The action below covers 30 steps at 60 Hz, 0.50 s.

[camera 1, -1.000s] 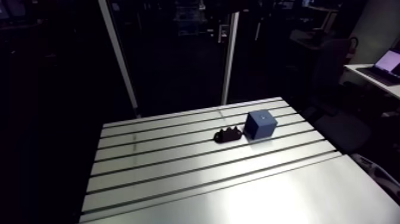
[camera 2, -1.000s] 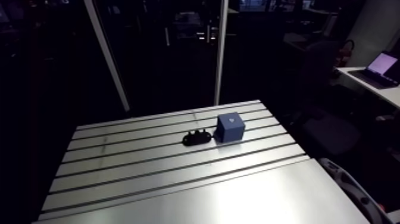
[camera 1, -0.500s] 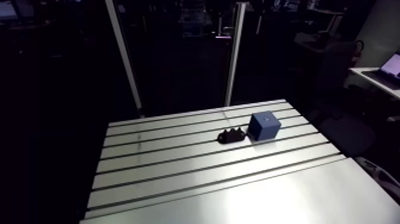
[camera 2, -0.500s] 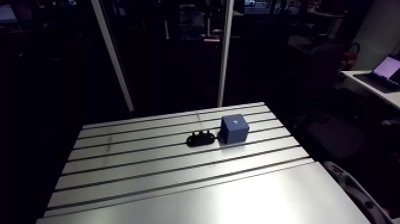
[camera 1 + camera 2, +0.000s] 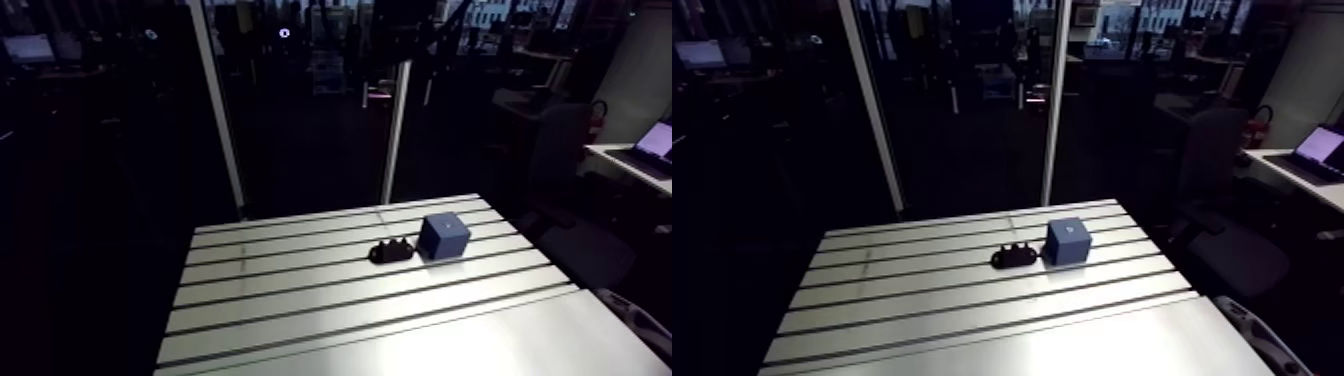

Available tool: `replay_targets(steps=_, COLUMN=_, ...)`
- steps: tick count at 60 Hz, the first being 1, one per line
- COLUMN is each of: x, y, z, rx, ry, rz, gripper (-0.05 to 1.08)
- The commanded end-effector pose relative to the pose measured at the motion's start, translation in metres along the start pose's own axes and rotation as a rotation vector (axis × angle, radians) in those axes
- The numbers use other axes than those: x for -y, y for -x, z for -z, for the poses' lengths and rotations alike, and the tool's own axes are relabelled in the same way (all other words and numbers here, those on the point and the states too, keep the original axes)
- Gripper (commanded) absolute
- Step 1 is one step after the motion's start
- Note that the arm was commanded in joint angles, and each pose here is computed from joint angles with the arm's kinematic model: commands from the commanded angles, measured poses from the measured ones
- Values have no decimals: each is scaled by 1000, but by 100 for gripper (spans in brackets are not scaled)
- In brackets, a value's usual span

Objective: Pick up the M10 bolt and insert it into the hex recess until seated.

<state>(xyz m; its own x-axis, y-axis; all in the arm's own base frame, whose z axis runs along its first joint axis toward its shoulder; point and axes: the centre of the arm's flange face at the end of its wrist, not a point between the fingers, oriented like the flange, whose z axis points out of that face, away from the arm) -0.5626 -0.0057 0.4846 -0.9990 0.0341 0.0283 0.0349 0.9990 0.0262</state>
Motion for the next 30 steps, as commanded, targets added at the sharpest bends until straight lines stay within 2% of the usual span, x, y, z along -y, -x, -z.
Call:
replay_targets(steps=1, x=5, y=6, z=-4, rx=-8, ry=0, rz=5, gripper=1)
replay_targets(steps=30, x=12, y=2, z=-4, rx=-9, ry=-3, rz=21, gripper=1)
